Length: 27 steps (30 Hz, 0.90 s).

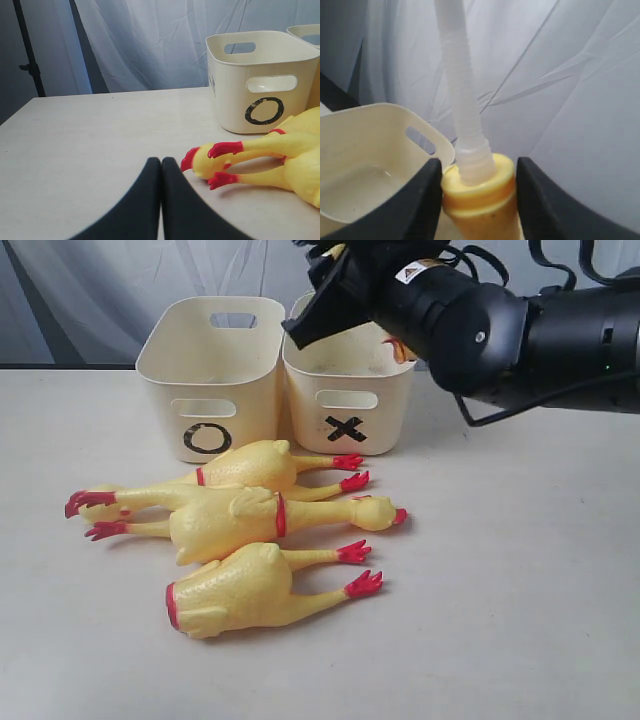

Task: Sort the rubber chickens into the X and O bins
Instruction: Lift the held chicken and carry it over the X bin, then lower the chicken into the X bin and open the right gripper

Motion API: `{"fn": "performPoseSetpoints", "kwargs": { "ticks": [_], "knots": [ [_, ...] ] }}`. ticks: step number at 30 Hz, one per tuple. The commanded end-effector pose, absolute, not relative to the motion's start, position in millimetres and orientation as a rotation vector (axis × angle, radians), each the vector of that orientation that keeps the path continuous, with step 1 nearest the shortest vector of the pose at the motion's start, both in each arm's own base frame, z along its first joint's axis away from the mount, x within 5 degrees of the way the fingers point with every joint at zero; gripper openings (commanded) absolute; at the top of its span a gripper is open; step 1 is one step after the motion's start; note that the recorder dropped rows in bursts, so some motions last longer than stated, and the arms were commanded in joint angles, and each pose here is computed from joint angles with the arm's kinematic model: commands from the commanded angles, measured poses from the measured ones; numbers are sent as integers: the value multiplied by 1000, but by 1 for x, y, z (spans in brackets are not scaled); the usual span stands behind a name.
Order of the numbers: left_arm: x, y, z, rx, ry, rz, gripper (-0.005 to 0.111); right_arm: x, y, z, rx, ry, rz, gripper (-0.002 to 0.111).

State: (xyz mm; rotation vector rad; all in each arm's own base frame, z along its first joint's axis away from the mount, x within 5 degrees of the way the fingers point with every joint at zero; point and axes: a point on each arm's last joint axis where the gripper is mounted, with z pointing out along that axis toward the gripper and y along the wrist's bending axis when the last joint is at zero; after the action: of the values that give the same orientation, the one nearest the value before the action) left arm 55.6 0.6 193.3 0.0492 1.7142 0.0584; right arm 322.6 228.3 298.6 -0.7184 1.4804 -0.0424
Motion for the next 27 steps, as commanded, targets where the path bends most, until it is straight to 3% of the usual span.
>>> {"fn": "performPoseSetpoints", "kwargs": {
  "ticks": [1,7,14,20,27],
  "knots": [
    [56,1,192,39,1716,60,0,333,224,305,-601,1380,46,-1],
    [56,1,192,39,1716,60,0,356,236,282,-594,1350,24,-1],
    [56,1,192,39,1716,60,0,391,252,280,-523,1349,50,-1],
    [56,1,192,39,1716,60,0,438,229,255,-345,1491,112,-1],
    [56,1,192,39,1716,60,0,456,232,227,-403,1645,147,-1]
  ]
}}
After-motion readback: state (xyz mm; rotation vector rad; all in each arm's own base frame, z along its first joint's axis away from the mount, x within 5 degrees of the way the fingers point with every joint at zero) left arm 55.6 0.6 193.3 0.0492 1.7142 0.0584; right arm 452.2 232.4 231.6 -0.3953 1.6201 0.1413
